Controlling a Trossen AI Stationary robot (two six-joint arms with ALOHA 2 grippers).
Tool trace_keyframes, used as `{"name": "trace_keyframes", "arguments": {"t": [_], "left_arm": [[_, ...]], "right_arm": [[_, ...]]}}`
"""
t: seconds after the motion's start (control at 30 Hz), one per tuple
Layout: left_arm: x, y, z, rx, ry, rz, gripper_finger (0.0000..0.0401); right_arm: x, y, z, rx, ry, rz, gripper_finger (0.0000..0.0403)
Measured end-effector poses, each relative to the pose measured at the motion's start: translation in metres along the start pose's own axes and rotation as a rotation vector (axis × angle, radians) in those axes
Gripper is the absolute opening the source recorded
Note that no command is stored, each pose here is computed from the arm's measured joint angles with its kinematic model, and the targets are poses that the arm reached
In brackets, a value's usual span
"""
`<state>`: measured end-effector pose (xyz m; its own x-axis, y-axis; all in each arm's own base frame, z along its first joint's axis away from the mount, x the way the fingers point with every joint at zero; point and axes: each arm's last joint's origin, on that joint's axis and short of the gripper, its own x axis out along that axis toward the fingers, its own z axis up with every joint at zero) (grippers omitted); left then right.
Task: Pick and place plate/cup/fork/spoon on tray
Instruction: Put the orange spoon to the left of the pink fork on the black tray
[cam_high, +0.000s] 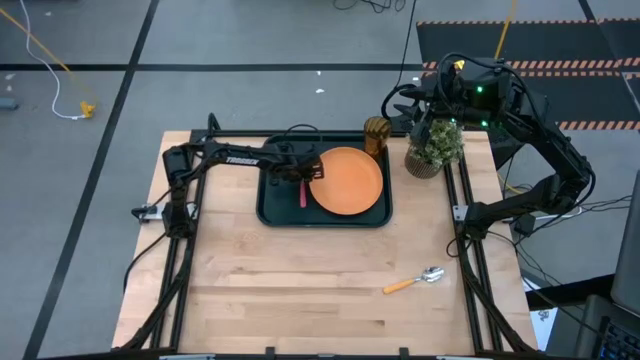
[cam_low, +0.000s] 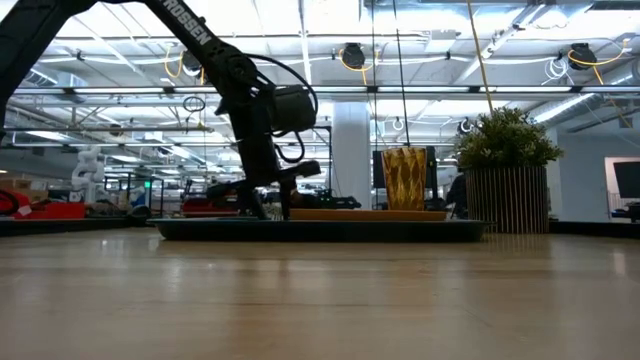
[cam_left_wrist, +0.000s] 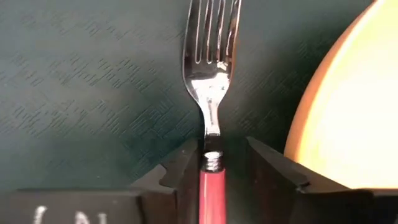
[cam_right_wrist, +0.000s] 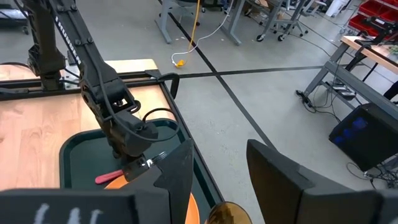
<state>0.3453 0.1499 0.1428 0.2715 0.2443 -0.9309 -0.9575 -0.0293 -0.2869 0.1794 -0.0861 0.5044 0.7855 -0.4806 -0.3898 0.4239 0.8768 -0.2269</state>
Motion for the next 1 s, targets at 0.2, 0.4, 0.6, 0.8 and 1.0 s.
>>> {"name": "trace_keyframes", "arguments": {"t": [0.2,0.4,0.6,0.8,1.0], "left_arm": [[-0.014,0.003,0.008,0.001,-0.013,-0.001,0.0162],[-0.046,0.007,0.022,0.064,-0.056,-0.049,0.0163],[-0.097,0.01,0.031,0.173,-0.152,-0.134,0.0163],[-0.143,0.018,0.032,0.274,-0.203,-0.232,0.0163],[-0.173,0.026,0.03,0.372,-0.244,-0.292,0.0163]], "right_arm": [[0.0,0.0,0.0,0.008,0.001,0.0,0.0144],[0.0,0.0,0.0,0.111,0.002,0.003,0.0144],[0.0,0.001,-0.008,0.449,0.085,-0.029,0.0144],[-0.006,0.009,-0.03,0.842,0.328,-0.087,0.0144],[-0.023,0.035,-0.049,1.097,0.595,-0.158,0.0144]]}}
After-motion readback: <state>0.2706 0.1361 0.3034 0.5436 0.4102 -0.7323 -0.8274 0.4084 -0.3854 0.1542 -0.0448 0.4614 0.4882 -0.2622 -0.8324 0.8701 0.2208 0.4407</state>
